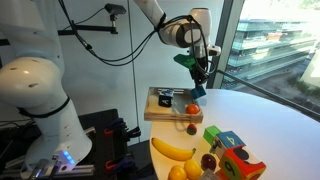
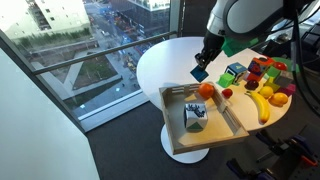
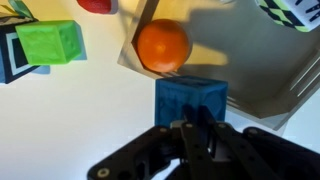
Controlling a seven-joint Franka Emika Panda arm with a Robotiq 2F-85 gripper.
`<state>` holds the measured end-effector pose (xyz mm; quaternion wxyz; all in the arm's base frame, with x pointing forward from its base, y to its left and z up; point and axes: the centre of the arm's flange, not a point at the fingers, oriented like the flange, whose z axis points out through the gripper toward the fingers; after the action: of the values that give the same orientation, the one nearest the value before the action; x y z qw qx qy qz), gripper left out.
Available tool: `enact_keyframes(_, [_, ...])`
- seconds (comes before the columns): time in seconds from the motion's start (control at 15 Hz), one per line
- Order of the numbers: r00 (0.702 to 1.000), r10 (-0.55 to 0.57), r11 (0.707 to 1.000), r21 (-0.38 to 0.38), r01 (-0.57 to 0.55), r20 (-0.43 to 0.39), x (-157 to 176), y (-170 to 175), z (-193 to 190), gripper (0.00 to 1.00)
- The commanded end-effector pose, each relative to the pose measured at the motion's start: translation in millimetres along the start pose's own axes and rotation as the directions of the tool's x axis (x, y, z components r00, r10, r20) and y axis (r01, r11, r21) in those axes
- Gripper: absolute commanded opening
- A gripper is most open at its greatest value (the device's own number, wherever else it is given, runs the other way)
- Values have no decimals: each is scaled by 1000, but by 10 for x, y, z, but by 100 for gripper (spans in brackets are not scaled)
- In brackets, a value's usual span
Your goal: Put the blue block in the box
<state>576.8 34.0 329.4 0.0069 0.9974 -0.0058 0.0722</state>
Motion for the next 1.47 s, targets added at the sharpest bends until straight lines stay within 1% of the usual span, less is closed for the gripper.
enact_keyframes(0.0, [999, -32, 999, -20, 33, 20, 60, -272, 47, 5])
enact_keyframes(0.33, [995, -82, 996, -31, 84, 58, -27, -514, 237, 5])
enact_keyframes(0.47, [992, -102, 993, -53, 106, 72, -62, -536, 316, 37])
enact_keyframes(0.6, [991, -110, 991, -66, 116, 80, -87, -512, 352, 51])
enact_keyframes(0.73, [990, -112, 991, -66, 117, 83, -107, -435, 318, 68])
enact_keyframes(1.0, [991, -70, 994, -74, 79, 112, -136, -221, 235, 99])
enact_keyframes(1.07, [991, -57, 995, -79, 67, 125, -149, -151, 205, 100])
enact_keyframes(1.4, [978, -4, 995, -93, 24, 210, -235, 150, 116, 100])
